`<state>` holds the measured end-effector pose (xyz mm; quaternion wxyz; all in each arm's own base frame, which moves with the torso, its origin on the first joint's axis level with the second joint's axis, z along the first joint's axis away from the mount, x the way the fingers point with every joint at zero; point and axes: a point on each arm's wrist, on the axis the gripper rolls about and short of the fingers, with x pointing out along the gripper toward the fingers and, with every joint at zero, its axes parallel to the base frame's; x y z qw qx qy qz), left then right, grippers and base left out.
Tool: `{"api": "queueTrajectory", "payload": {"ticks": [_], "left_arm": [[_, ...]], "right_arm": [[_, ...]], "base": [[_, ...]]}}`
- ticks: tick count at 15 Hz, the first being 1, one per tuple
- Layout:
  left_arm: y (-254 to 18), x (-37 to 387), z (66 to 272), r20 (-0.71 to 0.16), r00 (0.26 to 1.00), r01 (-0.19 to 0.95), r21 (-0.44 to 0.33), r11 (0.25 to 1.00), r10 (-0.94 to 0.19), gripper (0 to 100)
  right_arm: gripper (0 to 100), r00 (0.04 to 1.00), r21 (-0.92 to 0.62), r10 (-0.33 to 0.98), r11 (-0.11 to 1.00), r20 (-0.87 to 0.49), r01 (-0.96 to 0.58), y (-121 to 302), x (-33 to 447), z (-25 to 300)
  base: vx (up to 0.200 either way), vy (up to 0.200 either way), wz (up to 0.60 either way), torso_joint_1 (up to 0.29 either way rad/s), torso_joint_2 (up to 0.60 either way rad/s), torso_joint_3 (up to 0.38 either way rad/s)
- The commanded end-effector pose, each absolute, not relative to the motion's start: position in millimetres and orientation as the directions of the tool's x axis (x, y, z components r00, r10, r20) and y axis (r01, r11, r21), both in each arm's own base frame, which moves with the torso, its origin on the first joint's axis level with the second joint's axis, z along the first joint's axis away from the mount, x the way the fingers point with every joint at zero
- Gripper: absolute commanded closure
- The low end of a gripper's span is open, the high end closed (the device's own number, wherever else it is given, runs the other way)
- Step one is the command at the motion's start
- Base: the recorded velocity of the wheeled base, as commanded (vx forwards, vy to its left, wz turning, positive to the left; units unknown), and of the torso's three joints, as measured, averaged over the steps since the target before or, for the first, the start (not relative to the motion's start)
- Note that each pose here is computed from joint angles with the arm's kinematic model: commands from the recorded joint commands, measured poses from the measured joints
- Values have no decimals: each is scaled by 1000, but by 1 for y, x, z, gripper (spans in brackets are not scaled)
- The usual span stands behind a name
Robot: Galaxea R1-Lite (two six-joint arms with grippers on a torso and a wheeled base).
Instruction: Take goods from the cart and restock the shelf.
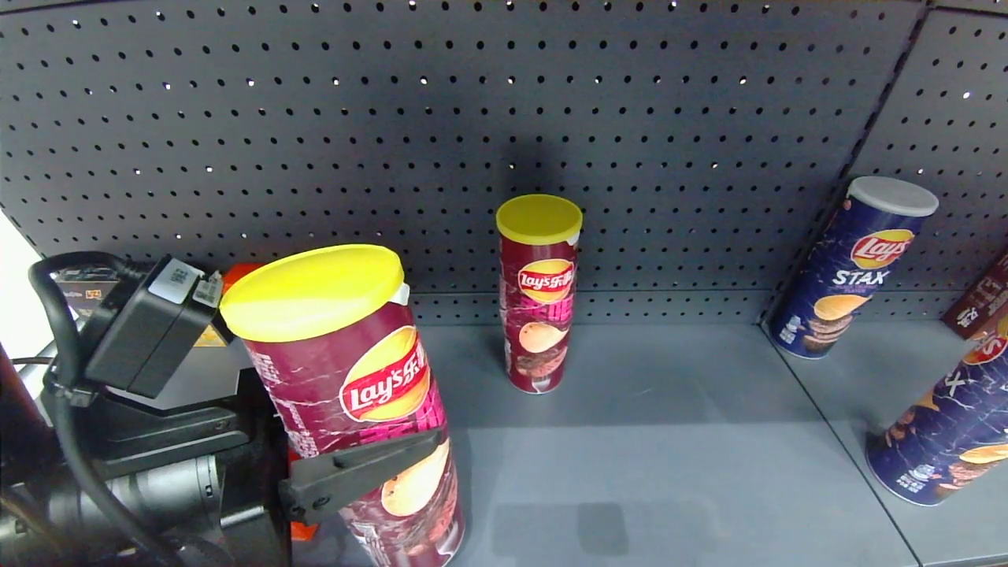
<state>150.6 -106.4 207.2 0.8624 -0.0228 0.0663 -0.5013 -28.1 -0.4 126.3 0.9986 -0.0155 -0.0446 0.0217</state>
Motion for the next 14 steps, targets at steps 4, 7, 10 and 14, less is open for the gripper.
{"api": "queueTrajectory", "payload": {"ticks": [4,7,10,14], "left_arm": [[-108,154,205,-101,491,859,-111,500,-866,100],[-106,154,203,-108,495,855,-115,506,-862,100],[-104,155,204,-106,506,849,-114,516,-856,100],[-104,155,203,-110,508,847,-118,519,-854,100]], "right_arm": [[0,924,-149,368,925,108,-351,4,-16,204],[0,887,-158,453,886,89,-437,7,-5,223],[0,841,-210,539,828,40,-520,12,18,243],[0,777,-220,630,761,26,-610,20,47,269]], "base": [[0,0,0,0,0,0],[0,0,0,0,0,0],[0,0,0,0,0,0],[0,0,0,0,0,0]]}}
